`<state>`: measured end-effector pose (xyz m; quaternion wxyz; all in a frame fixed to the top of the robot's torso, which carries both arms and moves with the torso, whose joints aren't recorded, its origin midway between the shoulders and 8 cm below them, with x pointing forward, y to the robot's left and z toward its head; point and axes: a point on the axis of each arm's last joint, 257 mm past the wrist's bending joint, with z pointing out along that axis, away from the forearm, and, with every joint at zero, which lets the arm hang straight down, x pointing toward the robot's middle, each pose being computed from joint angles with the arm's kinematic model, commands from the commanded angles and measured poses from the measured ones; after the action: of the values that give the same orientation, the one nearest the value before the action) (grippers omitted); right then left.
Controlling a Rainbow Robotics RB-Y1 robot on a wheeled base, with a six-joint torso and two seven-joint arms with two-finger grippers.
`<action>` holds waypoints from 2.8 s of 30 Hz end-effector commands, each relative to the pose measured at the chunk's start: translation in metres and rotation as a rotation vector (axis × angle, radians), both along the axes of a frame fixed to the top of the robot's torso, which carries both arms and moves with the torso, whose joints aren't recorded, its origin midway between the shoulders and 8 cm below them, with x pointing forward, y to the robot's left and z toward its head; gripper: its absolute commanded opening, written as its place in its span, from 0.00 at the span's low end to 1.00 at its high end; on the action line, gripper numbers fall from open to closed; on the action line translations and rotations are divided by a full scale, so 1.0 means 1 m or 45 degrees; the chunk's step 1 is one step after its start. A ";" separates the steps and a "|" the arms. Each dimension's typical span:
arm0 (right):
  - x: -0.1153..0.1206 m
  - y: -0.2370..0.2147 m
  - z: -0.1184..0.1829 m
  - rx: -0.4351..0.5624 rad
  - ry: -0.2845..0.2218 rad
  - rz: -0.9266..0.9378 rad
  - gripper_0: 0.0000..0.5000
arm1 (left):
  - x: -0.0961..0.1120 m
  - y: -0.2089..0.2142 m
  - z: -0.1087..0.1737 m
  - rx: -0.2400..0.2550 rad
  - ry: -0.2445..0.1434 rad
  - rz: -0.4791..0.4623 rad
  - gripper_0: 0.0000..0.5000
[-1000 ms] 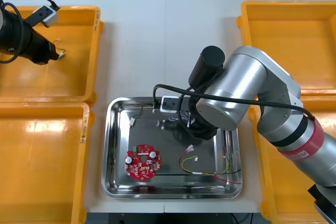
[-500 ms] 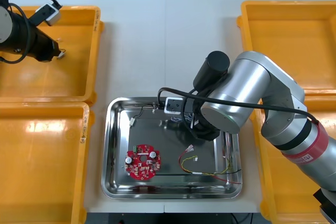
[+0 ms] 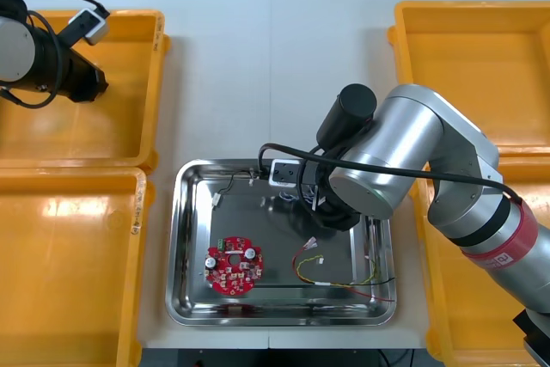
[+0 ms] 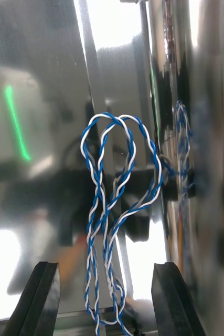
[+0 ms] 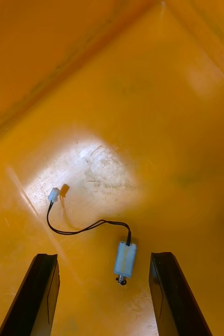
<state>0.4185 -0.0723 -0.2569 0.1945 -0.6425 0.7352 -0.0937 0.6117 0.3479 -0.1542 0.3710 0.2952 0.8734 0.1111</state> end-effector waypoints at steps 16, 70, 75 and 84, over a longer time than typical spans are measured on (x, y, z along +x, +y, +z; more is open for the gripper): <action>0.001 -0.042 0.100 0.268 0.022 -0.218 1.00 | -0.003 -0.010 -0.029 0.017 -0.003 -0.025 1.00; 0.014 -0.297 0.163 0.678 -0.084 -1.709 1.00 | -0.007 -0.013 -0.053 -0.105 -0.043 -0.025 0.00; 0.011 -0.306 0.155 0.710 -0.047 -1.820 1.00 | -0.008 -0.012 -0.052 -0.107 -0.042 -0.024 0.00; 0.011 -0.315 0.155 0.738 -0.038 -1.912 1.00 | -0.008 -0.010 -0.049 -0.143 -0.037 -0.007 0.00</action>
<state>0.4314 -0.3583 -0.1202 0.2354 0.0790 0.9687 0.0078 0.6136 0.3331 -0.1843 0.4116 0.2928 0.8591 0.0829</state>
